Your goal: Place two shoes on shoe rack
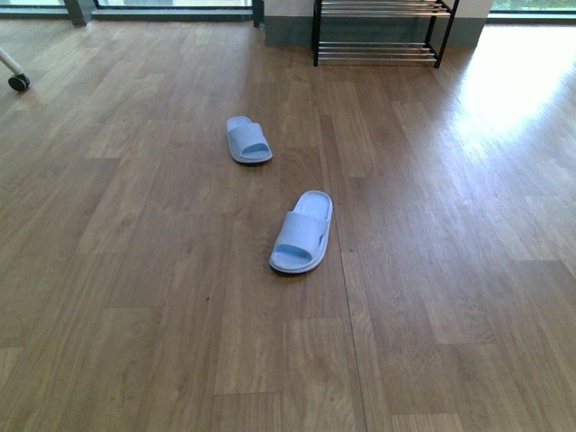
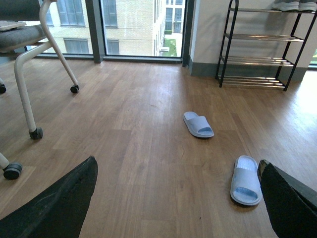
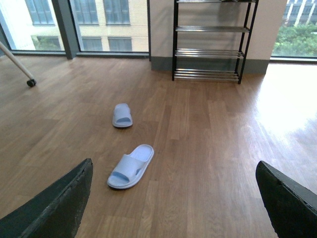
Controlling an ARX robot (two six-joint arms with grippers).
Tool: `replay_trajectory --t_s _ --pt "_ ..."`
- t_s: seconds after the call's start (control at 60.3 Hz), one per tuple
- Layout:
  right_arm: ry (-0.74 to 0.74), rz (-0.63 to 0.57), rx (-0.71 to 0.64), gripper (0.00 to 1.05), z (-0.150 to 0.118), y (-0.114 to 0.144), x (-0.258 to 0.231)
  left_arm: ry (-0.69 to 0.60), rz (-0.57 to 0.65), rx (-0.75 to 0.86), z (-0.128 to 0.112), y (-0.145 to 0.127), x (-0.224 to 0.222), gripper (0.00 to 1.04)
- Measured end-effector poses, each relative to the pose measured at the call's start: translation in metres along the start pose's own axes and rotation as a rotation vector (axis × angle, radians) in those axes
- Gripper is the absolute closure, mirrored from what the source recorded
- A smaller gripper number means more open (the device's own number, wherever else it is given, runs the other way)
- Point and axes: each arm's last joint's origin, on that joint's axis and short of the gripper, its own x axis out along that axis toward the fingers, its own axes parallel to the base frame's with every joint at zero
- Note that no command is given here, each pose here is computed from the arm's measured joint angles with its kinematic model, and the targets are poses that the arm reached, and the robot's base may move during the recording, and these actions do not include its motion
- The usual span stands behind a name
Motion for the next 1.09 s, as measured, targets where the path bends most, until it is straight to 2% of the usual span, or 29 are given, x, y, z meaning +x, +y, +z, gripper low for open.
replay_trajectory --t_s 1.094 --pt "0.0 -0.002 0.0 0.09 0.0 -0.0001 0.0 0.0 -0.002 0.0 0.0 0.0 0.0 0.09"
